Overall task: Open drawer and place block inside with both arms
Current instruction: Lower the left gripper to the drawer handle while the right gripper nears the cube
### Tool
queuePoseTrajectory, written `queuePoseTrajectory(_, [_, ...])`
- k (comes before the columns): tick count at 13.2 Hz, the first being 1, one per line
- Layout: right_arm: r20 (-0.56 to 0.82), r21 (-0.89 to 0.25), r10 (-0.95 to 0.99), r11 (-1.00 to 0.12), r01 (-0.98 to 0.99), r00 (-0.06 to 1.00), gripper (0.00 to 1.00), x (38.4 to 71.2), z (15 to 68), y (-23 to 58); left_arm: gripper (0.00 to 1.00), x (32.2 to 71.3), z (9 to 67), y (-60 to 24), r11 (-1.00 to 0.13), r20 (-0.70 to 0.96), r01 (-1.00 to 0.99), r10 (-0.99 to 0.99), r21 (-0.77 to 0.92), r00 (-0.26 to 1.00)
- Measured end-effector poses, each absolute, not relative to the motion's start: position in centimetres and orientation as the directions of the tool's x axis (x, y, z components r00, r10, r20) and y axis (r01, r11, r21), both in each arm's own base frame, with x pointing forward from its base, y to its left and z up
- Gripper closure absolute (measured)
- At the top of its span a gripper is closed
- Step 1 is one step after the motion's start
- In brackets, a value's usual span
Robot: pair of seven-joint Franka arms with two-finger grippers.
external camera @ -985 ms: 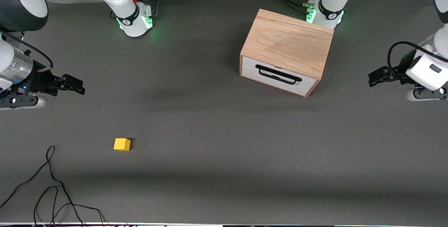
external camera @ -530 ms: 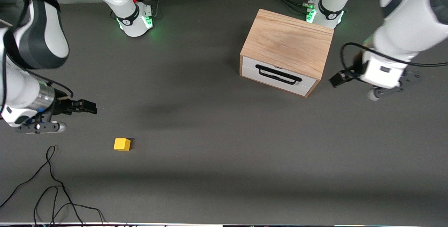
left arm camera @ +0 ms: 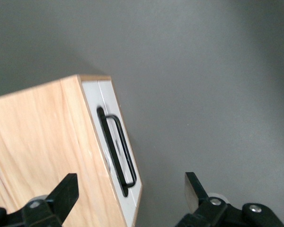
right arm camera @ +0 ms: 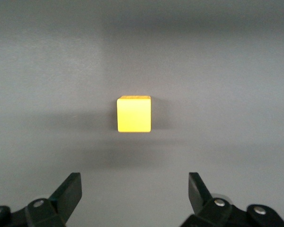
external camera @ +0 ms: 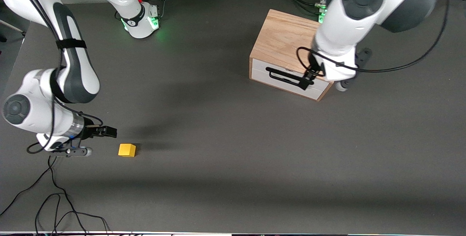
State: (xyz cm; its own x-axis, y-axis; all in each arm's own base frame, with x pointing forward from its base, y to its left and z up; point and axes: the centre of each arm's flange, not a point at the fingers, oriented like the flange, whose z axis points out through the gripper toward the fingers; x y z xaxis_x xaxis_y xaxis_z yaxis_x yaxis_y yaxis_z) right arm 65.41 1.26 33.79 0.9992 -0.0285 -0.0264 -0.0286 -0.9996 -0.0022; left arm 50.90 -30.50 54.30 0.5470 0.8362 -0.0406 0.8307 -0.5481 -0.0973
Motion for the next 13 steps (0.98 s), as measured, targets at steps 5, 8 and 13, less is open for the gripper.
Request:
queuePoseTrajectory(5, [0.001, 0.002, -0.024, -1.0, -0.024, 1.0, 0.0, 66.4, 28.7, 1.6, 0.0, 49.7, 51.6, -33.9, -0.426, -0.018, 0.893, 0.904, -0.145, 0.428])
queuePoseTrajectory(8, [0.013, 0.002, -0.024, -1.0, -0.024, 1.0, 0.0, 66.7, 27.8, 1.6, 0.0, 48.5, 50.0, -35.3, -0.391, -0.004, 0.902, 0.918, -0.182, 0.397])
queuePoseTrajectory(13, [0.023, 0.004, -0.023, -1.0, -0.023, 0.999, 0.0, 66.9, 26.0, 1.6, 0.0, 47.6, 46.1, -35.1, -0.383, 0.005, 0.895, 0.919, -0.229, 0.395])
